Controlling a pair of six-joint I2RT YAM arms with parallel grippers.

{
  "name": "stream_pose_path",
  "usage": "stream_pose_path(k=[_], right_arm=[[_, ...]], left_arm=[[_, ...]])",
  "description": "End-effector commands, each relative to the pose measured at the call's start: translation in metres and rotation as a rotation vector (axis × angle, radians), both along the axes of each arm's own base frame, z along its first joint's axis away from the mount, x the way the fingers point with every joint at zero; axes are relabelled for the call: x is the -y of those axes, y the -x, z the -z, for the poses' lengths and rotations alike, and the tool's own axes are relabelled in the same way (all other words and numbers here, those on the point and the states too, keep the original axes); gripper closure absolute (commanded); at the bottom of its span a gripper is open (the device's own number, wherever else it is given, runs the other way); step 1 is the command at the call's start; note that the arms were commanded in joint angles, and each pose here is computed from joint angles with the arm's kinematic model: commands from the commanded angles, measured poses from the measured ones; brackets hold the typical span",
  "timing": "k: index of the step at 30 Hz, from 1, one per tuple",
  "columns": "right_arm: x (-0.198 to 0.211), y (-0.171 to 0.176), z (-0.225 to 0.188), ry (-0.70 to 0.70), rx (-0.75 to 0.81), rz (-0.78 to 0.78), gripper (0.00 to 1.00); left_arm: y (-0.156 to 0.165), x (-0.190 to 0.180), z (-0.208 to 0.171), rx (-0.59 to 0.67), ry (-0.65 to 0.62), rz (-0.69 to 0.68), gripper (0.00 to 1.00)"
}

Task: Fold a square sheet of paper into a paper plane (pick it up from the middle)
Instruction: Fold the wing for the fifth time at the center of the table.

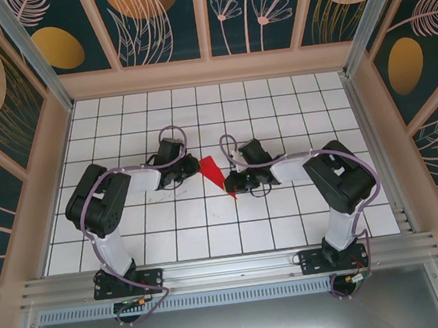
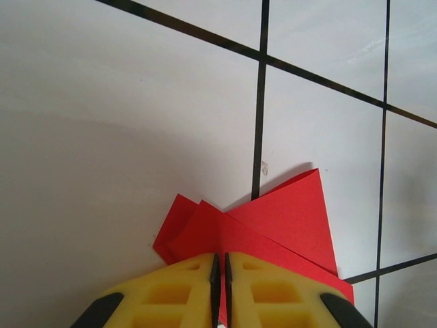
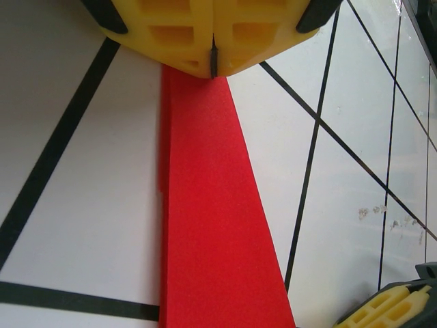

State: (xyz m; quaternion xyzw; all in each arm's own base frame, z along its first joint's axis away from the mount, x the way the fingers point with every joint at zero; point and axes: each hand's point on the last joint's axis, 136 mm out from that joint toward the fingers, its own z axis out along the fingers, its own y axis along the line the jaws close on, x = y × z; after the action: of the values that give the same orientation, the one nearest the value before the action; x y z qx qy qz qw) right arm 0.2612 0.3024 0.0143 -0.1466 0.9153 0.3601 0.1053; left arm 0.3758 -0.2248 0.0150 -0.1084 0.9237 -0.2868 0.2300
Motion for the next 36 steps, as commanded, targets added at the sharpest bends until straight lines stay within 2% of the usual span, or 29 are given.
stream_pose_path(k=[1,8,12,19,25,29,30,36], right_arm=[[0.045,0.042,0.062,0.227,-0.183,0.028,1.0],[0.045,0.043,0.063,0.228,-0.185,0.025,1.0],[0.045,0.043,0.061,0.226,-0.184,0.029,1.0],[0.043,0.043,0.06,0.222,-0.185,0.024,1.0],[0.042,0.044,0.062,0.222,-0.192,0.03,1.0],[0.04,0.044,0.061,0.215,-0.194,0.028,1.0],[0.038,0.043,0.06,0.207,-0.192,0.027,1.0],[0.013,0.033,0.018,0.053,-0.143,-0.008,1.0]], left_arm=[[-0.014,-0.042,0.021,-0.013,-0.128,-0.104,0.84],[-0.019,-0.052,0.016,-0.011,-0.128,-0.121,0.85],[-0.012,-0.032,-0.007,0.013,0.006,-0.06,0.85],[0.007,-0.026,-0.048,0.094,0.106,-0.036,0.86],[0.026,0.016,-0.059,0.1,0.244,0.077,0.88],[0.03,0.044,-0.057,0.096,0.243,0.149,0.89],[0.031,0.047,-0.043,0.066,0.226,0.152,0.9],[0.029,0.044,-0.019,0.029,0.155,0.135,0.93]])
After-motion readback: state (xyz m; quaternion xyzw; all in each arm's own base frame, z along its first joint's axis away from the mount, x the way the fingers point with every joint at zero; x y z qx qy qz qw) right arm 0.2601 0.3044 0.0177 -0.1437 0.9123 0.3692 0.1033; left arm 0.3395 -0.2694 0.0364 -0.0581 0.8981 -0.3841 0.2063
